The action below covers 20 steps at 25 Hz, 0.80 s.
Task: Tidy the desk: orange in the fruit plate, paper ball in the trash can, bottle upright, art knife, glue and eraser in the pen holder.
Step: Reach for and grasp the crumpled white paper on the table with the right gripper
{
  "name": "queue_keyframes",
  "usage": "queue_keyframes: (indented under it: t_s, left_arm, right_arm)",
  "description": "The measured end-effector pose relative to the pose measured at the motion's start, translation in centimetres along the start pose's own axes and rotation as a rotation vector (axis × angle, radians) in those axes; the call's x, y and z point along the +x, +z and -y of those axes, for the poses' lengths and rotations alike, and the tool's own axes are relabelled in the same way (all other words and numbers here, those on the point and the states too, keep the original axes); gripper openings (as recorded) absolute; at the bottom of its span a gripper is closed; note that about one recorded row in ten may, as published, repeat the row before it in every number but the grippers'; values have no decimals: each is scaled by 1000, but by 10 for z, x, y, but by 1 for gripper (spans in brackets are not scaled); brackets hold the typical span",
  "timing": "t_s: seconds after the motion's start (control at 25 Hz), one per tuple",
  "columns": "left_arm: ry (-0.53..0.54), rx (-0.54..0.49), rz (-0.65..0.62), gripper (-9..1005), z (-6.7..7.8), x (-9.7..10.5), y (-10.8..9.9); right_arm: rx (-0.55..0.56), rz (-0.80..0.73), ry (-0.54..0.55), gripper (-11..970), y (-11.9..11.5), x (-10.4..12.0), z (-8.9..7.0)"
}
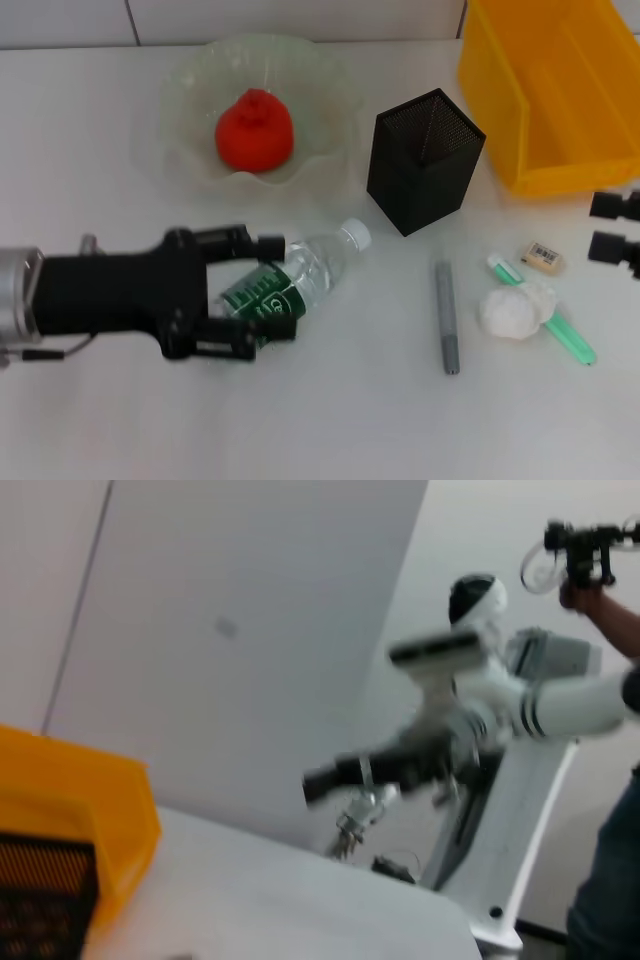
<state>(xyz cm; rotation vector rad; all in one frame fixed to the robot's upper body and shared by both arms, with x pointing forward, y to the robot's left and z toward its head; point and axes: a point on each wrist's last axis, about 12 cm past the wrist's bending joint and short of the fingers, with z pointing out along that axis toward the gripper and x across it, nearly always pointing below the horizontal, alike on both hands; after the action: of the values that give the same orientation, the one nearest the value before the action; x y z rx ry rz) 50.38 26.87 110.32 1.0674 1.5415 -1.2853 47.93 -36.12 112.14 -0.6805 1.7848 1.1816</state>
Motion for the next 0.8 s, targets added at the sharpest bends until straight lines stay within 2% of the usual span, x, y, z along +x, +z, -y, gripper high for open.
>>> queue_keyframes:
  t_s: [0.04,0.08,0.12,0.24,0.36,0.4,0.44,0.48,0.6,0.64,0.68,0.8]
  left_arm:
    - [-15,12,-25,839,5,9,3]
    - [-15,12,-25,843,5,9,3]
    - [-32,25,-78,847,9,21,9]
    - [-51,19,-111,847,8,28,13]
    - [-56,19,-110,847,8,33,15]
    - [-54,15,-109,847,8,33,16]
    - [-51,0,-113,847,6,34,15]
    - [-51,0,-113,847,6,34,15]
    - [-54,-17,-118,847,5,36,15]
    - [-55,-19,-119,847,5,37,15]
    - [-59,-22,-121,846,5,38,15]
    - [-78,-29,-119,846,6,42,17]
  right_arm:
    - [-18,-26,5,833,-1,-16,0]
    - [-28,-53,14,833,-2,-31,-1]
    - [-37,-82,17,833,-1,-46,-1]
    - [-6,-233,10,833,7,-88,-4]
    - [104,-446,-11,833,23,-119,-9]
    - [158,-519,-26,833,29,-127,-11]
    - [251,-643,-52,833,45,-138,-16]
    - [251,-643,-52,833,45,-138,-16]
    - [330,-800,-113,832,72,-142,-24]
    - [345,-893,-161,832,92,-136,-29]
    - [359,-931,-182,832,101,-132,-30]
    - [392,-995,-220,832,114,-125,-30]
